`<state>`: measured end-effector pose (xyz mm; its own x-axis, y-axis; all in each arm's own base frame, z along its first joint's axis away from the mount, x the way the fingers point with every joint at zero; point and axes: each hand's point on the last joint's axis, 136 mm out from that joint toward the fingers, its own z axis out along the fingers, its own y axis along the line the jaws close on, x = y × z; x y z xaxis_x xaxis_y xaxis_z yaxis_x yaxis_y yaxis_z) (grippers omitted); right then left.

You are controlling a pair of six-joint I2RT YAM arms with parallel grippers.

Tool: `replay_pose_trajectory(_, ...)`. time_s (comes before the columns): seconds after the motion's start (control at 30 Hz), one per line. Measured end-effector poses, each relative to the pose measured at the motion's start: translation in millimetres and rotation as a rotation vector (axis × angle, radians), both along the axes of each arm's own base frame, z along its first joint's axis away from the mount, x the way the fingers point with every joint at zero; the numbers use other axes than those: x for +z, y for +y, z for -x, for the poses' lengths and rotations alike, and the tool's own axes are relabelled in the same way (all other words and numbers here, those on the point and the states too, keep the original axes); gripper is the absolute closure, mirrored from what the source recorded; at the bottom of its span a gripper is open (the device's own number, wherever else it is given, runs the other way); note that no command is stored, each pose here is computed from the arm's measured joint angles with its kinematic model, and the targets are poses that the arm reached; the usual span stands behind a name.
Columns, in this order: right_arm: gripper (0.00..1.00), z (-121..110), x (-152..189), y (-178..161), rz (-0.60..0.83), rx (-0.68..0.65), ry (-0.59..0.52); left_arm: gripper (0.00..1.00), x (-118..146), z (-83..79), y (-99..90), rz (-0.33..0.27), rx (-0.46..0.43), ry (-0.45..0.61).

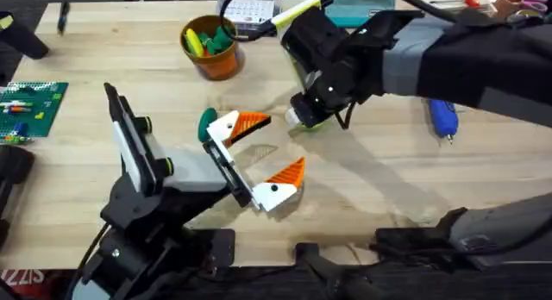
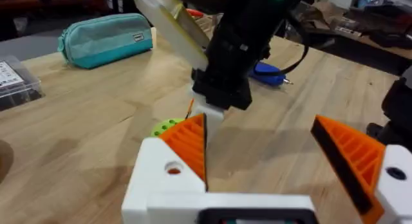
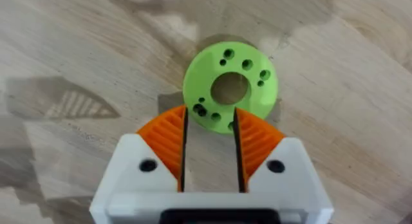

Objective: Pick up the gripper from the table and insert it into the empty holder that is missing its gripper. Then pick up a screw, insert it into the mounting hole, and use the screwdriver to tighten it. Finally, clean up the table by picking up the vegetable and placing it into the bucket.

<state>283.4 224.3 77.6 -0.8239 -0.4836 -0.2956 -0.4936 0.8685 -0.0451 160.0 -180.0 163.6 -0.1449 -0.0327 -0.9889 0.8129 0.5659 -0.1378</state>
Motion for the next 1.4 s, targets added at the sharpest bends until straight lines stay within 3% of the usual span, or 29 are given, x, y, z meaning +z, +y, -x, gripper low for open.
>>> replay_pose_trajectory(1.2,0.596,1.4,-23.4,9.1,0.012,0.017,0.041,0.008,0.0,0.0,0.0,0.000,0.000,0.000)
replay_pose_trajectory(1.4,0.795,-0.1,-22.9,8.8,0.015,0.013,0.034,0.008,0.0,0.0,0.0,0.000,0.000,0.000)
